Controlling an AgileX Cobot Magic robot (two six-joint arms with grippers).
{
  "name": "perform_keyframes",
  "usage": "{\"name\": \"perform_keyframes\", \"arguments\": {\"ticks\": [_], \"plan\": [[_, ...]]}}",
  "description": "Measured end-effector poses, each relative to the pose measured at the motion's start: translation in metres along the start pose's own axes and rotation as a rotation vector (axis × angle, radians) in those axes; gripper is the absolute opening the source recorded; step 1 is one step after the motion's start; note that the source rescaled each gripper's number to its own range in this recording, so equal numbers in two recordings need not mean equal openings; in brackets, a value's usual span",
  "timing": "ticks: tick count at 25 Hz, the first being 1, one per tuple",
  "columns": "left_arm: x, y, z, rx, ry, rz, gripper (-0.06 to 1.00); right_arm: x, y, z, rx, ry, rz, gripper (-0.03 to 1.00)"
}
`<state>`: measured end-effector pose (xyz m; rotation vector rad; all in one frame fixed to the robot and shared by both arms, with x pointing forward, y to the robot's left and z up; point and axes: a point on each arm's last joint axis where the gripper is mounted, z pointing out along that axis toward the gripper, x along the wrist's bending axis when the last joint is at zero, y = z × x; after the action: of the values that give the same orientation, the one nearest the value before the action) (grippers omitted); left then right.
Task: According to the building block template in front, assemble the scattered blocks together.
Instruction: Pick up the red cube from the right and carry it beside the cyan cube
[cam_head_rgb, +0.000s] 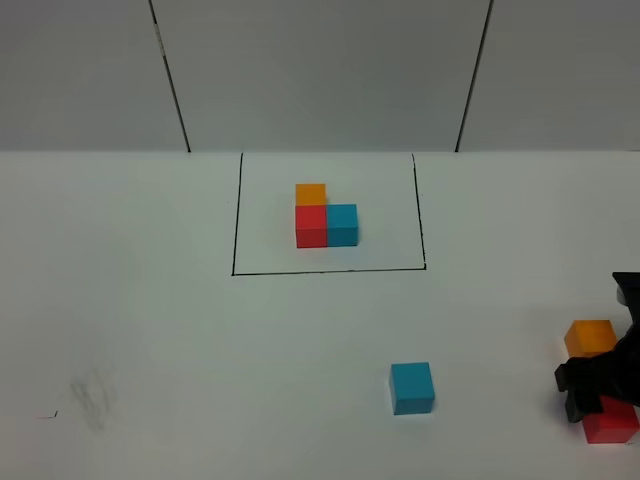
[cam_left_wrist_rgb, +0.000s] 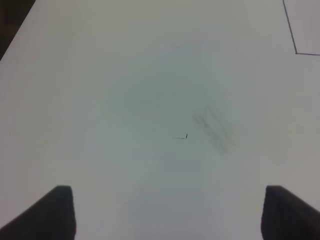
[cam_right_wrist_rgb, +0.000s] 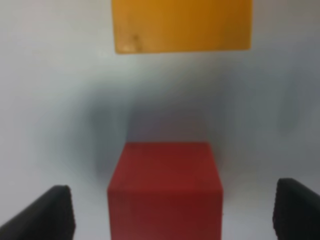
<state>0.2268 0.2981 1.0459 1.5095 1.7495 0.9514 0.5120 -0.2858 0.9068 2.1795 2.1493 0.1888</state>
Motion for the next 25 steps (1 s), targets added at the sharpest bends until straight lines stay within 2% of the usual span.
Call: {"name": "perform_keyframes", "arguments": {"ticks": [6, 9, 11, 13, 14, 21, 25], "plan": [[0.000, 0.000, 0.000, 0.000, -0.001, 0.000, 0.99, 0.000, 0.000, 0.011, 0.021, 0.003, 0.009, 0.72], [0.000, 0.000, 0.000, 0.000, -0.001, 0.000, 0.99, 0.000, 0.001, 0.013, 0.016, 0.003, 0.007, 0.65], [0.000, 0.000, 0.000, 0.000, -0.001, 0.000, 0.99, 0.000, 0.001, 0.013, 0.015, 0.003, 0.006, 0.51], [0.000, 0.000, 0.000, 0.000, -0.001, 0.000, 0.99, 0.000, 0.001, 0.013, 0.017, 0.003, 0.006, 0.29], [0.000, 0.000, 0.000, 0.000, -0.001, 0.000, 0.99, 0.000, 0.000, 0.013, 0.018, 0.003, 0.006, 0.23], [0.000, 0.000, 0.000, 0.000, -0.001, 0.000, 0.99, 0.000, -0.003, 0.011, 0.055, 0.003, 0.006, 0.24], [0.000, 0.000, 0.000, 0.000, -0.001, 0.000, 0.99, 0.001, -0.009, -0.012, 0.057, 0.009, -0.026, 0.24]]}}
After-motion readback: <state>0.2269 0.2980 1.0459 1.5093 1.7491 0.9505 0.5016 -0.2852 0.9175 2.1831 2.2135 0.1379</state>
